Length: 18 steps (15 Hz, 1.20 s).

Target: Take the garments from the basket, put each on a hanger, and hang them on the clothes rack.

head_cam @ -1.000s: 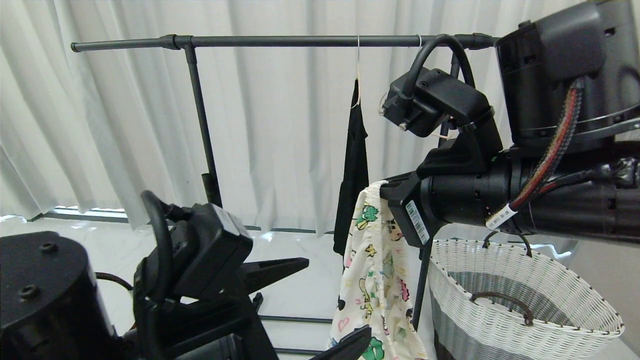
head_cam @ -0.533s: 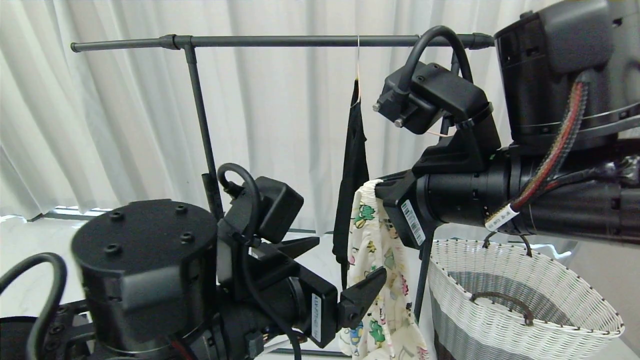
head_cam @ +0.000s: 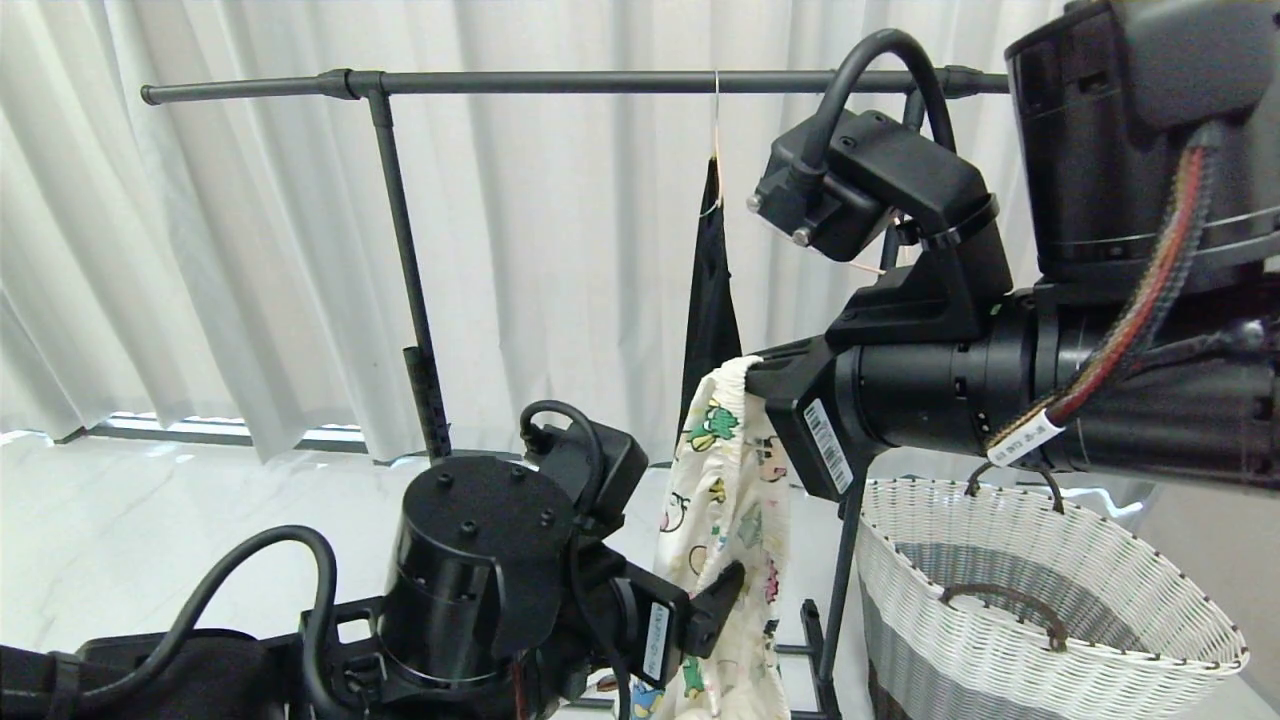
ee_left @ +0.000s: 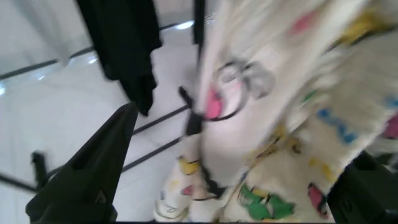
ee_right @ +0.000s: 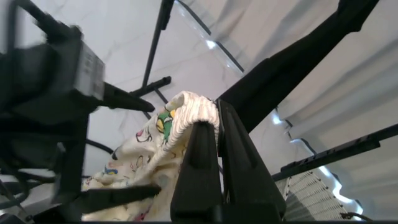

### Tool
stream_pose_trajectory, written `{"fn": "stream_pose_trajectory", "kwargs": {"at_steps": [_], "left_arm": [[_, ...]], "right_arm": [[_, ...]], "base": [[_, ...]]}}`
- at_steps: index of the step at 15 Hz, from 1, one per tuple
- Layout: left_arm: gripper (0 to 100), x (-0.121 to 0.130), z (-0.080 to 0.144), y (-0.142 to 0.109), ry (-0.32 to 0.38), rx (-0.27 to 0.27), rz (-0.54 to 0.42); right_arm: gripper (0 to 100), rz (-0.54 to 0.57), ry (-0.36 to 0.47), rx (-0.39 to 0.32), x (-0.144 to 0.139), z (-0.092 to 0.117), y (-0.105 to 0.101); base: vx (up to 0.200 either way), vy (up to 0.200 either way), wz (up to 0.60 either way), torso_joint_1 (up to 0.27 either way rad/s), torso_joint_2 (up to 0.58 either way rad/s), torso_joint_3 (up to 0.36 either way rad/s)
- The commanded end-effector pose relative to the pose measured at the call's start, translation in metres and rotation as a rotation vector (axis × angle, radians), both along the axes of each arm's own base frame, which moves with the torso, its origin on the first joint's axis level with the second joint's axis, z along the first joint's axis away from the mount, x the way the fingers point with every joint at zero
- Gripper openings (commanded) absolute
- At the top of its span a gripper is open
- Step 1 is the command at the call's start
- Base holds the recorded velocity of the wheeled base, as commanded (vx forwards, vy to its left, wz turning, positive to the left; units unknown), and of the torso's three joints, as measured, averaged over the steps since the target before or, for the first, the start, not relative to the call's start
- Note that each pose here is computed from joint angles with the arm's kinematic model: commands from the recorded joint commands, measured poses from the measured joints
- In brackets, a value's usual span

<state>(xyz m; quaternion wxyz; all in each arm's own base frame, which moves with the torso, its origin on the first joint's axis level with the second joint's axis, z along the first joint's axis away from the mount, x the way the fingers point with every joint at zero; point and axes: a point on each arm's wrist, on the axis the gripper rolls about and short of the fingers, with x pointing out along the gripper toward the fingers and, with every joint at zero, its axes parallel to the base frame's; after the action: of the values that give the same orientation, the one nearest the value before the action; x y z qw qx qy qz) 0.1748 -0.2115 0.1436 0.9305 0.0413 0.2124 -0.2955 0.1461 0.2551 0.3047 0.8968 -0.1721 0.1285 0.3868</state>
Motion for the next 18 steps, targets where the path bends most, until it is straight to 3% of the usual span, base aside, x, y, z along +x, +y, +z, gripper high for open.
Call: {"fn": "stream_pose_trajectory", "kwargs": {"at_steps": [1,8,11,12,15,17,18], "left_arm": [[100,-0.005,-0.023,0.01,0.029,0.101,0.076],[100,-0.037,-0.049,0.047,0.095,0.209,0.075],[100,-0.038,-0.05,0.049,0.09,0.218,0.086],[0,-0.039,-0.047,0.05,0.083,0.208,0.086],[0,-0.04,-0.043,0.052,0.068,0.196,0.093],[0,-0.042,-0.031,0.054,0.014,0.185,0.081],[0,-0.041,-0.016,0.053,-0.041,0.151,0.068]], "right_arm": [[0,-0.003,-0.006,0.01,-0.002,0.003,-0.005],[0,-0.036,-0.007,0.011,0.005,0.005,-0.012],[0,-0.059,-0.005,0.007,0.01,0.004,-0.017],[0,-0.067,0.0,-0.001,0.012,0.001,-0.019],[0,-0.088,0.008,-0.015,0.014,-0.003,-0.026],[0,-0.12,0.027,-0.047,0.013,-0.014,-0.041],[0,-0.137,0.036,-0.061,0.01,-0.019,-0.052]], "base": [[0.0,0.0,0.0,0.0,0.0,0.0],[0.0,0.0,0.0,0.0,0.0,0.0],[0.0,0.0,0.0,0.0,0.0,0.0],[0.0,0.0,0.0,0.0,0.0,0.0],[0.0,0.0,0.0,0.0,0.0,0.0],[0.0,0.0,0.0,0.0,0.0,0.0],[0.0,0.0,0.0,0.0,0.0,0.0]]}}
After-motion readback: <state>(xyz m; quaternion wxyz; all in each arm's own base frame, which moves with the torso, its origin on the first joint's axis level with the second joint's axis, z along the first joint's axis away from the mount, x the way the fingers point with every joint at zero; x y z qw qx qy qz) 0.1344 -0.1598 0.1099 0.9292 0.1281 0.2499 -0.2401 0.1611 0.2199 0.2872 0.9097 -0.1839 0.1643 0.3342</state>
